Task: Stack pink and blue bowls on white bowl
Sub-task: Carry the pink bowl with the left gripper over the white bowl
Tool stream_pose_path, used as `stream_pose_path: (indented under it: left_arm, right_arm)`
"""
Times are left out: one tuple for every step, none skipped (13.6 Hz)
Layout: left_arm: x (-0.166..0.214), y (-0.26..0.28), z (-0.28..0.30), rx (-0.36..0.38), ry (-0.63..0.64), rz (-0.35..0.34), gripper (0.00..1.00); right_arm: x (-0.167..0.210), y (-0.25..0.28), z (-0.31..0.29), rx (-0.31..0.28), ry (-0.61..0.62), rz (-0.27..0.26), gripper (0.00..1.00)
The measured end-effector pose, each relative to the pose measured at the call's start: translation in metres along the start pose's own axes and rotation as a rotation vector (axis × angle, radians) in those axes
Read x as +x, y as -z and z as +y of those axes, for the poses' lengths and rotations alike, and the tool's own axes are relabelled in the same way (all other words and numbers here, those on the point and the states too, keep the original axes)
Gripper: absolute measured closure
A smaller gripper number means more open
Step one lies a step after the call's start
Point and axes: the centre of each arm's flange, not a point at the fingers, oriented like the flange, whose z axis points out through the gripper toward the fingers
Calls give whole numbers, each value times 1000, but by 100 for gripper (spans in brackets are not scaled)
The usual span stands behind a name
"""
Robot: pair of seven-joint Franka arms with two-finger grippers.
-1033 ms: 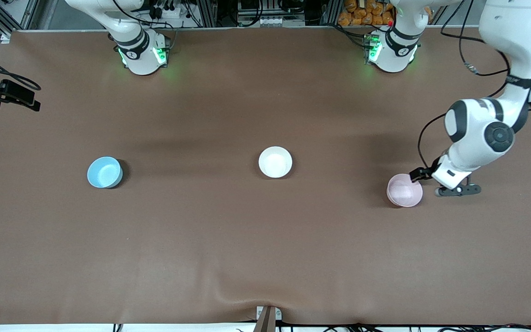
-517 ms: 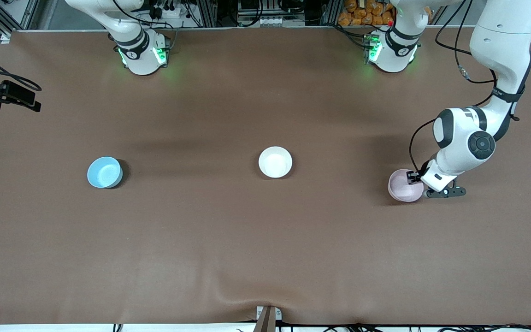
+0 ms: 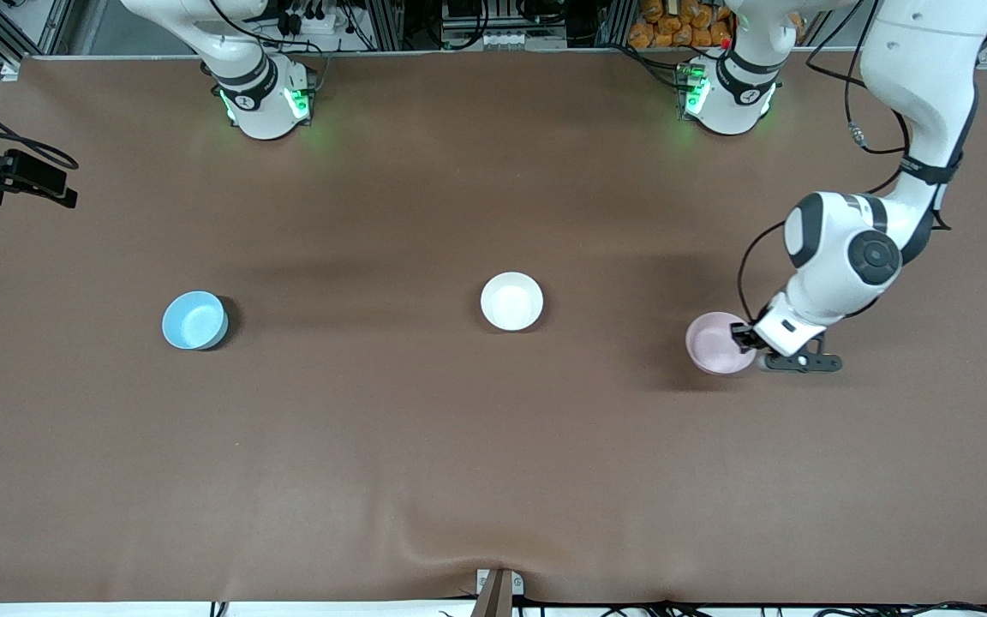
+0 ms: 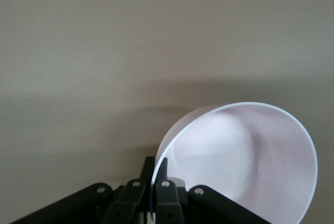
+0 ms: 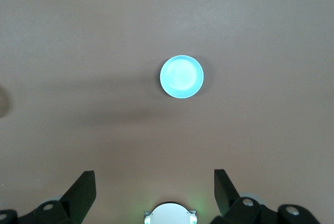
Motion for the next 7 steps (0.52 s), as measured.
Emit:
stream_pose_path:
  left_arm:
    - [1, 12, 26, -37, -4, -4, 96]
    - [1, 24, 59, -88, 8, -22, 96]
    - [0, 35, 94, -125, 27, -43, 96]
    - [-4, 43, 129, -147, 45, -62, 96]
    - [-12, 46, 165, -158, 63, -83, 96]
    - [-22, 45, 197, -163, 85, -99, 96]
    - [-33, 42, 225, -165, 111, -115, 96]
  right_arm:
    - [0, 0, 0, 0, 0, -1, 0]
    - [1, -1, 0, 0, 1, -2, 0]
    - [2, -2, -1, 0, 1, -4, 0]
    - [4, -4, -1, 0, 1, -5, 0]
    - [7, -6, -1, -1, 1, -5, 0]
    - [9, -9, -1, -1, 2, -6, 0]
    - [10, -10, -1, -1, 2, -8, 0]
